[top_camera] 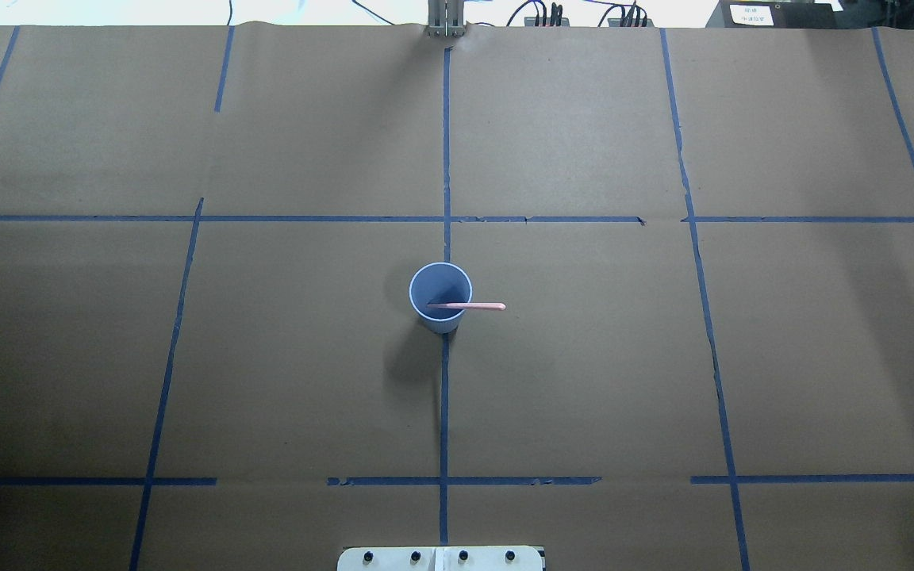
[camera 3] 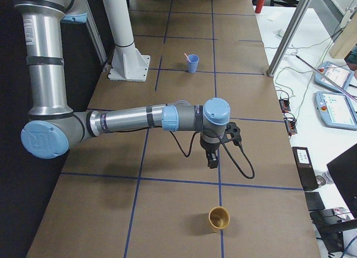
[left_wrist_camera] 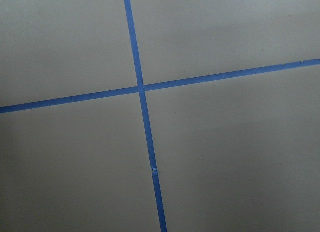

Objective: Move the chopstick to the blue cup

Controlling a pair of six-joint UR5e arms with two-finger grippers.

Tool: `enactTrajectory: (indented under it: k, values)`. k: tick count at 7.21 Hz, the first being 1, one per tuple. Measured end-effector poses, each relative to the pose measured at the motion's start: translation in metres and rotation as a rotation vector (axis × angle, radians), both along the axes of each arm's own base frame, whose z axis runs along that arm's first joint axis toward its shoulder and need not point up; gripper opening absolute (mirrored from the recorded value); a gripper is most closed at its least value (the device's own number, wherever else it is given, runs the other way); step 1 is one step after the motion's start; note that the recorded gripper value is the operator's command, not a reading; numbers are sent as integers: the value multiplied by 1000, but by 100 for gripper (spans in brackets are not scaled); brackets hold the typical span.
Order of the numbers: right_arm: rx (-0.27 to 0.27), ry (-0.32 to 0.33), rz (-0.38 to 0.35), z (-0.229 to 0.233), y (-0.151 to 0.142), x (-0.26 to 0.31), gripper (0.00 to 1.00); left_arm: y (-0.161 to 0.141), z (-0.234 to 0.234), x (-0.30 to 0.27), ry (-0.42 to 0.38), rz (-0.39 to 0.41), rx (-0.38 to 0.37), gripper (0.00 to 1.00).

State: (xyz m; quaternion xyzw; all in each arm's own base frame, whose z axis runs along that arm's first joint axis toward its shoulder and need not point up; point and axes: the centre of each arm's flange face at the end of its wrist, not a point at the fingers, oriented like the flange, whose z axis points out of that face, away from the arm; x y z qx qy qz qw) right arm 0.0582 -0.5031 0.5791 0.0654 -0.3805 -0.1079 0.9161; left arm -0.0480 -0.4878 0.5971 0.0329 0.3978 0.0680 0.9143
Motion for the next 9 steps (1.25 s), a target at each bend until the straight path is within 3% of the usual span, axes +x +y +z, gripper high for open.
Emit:
enactTrajectory:
  k: [3, 9]
  values:
    - [4, 1, -1, -2, -1, 0, 100, -2, 6, -5, -74, -2, 2, 100]
    - [19, -31, -4, -12, -8, -3, 100, -5, 2, -6, -87, -2, 12, 100]
